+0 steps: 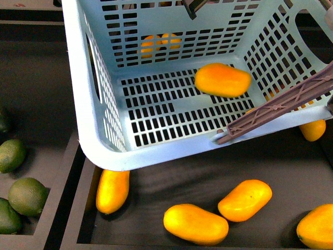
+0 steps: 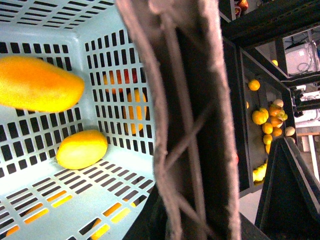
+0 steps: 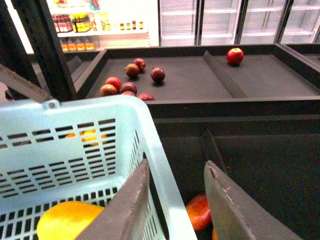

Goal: Pick lemon and mango into basket

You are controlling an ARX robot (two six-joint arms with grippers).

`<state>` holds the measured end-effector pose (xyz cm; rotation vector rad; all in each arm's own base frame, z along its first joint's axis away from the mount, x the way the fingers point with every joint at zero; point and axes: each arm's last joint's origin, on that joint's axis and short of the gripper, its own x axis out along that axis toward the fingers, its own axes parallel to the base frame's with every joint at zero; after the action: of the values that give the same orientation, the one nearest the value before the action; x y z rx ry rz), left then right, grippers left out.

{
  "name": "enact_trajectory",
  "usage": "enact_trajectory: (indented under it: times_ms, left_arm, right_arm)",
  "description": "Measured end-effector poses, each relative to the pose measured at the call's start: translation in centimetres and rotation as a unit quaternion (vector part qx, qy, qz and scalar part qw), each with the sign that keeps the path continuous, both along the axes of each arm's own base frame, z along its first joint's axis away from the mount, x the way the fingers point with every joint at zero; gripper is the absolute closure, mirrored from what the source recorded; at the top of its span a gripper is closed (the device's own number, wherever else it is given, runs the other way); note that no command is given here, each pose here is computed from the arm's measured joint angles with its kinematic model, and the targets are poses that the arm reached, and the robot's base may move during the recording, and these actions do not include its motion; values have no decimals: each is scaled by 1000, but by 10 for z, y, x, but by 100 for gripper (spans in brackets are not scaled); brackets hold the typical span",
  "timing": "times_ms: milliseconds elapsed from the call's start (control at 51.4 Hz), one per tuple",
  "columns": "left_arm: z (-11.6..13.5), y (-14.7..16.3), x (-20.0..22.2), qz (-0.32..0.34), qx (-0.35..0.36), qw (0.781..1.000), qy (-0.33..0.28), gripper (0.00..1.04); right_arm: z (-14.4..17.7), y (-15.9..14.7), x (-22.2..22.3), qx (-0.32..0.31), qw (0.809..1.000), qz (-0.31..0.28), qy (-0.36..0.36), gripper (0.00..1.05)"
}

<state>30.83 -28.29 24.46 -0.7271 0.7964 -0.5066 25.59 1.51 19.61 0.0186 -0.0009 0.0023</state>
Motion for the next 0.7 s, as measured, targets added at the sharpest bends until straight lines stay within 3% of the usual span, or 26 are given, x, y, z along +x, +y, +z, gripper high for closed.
enact_trajectory:
  times_ms: [156, 701]
  left_arm:
    - [0, 0, 0, -1, 0, 1000, 0, 100]
    - [0, 0, 0, -1, 0, 1000, 0, 100]
  right_arm:
    - [-12, -12, -33, -8, 1000, 5, 7, 103]
    - [-35, -15, -97, -8, 1000, -1, 10, 103]
